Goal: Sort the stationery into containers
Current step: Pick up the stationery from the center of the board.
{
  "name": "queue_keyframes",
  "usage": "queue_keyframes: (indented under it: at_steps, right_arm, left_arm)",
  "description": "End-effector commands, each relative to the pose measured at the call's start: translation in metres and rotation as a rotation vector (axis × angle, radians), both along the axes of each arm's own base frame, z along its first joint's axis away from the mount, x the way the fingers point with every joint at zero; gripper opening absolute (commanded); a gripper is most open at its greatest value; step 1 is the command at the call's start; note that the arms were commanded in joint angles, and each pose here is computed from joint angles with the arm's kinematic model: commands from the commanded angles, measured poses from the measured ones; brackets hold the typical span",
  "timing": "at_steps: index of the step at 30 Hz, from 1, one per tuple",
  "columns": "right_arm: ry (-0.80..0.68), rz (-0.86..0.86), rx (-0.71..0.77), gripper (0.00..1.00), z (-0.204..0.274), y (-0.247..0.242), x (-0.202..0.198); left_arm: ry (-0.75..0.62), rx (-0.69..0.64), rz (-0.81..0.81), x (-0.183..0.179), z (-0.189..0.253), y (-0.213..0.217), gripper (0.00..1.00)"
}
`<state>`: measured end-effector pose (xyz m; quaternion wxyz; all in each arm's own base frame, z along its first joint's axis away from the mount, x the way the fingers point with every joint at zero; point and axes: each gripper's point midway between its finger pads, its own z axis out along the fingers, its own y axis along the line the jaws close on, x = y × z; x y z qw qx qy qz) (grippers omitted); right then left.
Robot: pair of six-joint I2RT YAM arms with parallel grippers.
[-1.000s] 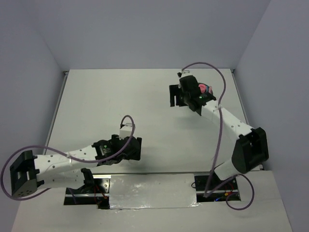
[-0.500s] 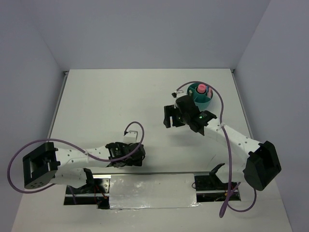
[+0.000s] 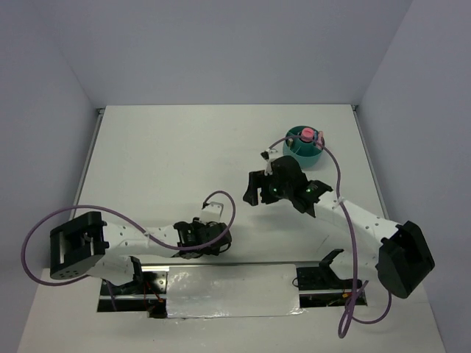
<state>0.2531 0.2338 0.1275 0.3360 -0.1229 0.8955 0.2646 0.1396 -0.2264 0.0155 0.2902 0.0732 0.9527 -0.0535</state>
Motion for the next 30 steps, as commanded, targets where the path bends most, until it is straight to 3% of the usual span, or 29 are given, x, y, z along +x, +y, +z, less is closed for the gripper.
queue_keyframes:
  at_steps: [1,5,9,10,12,13,18,25,30]
  right_arm:
    - [-0.003,0.097,0.186,0.78,0.018,0.024,-0.023]
    - [0.024,0.105,0.308,0.76,0.026,0.036,-0.052]
    - [0.05,0.142,0.31,0.77,0.036,0.059,-0.087]
    - [0.065,0.124,0.333,0.77,0.041,0.062,-0.091]
    - [0.072,0.128,0.359,0.76,0.045,0.066,-0.102]
    - [0.072,0.124,0.378,0.76,0.052,0.066,-0.105]
    - [0.084,0.149,0.375,0.7,0.056,0.067,-0.127]
    - [0.114,0.214,0.383,0.61,0.056,0.077,-0.151]
    - [0.124,0.239,0.359,0.44,0.05,0.079,-0.165]
  left_arm:
    - [-0.05,-0.043,-0.135,-0.013,0.007,-0.024,0.23]
    - [-0.272,-0.173,-0.288,-0.011,0.068,-0.063,0.07]
    - [-0.525,-0.245,-0.457,-0.022,0.119,-0.085,0.02]
    - [-0.588,-0.341,-0.453,-0.025,0.142,-0.094,0.01]
    - [-0.661,-0.335,-0.534,-0.028,0.145,-0.092,0.0]
    - [-0.7,-0.426,-0.544,-0.033,0.163,-0.099,0.0]
    - [-0.785,-0.45,-0.635,-0.038,0.173,-0.095,0.0]
    - [-0.794,-0.413,-0.638,-0.035,0.172,-0.094,0.0]
    - [-0.792,-0.4,-0.628,-0.034,0.17,-0.091,0.0]
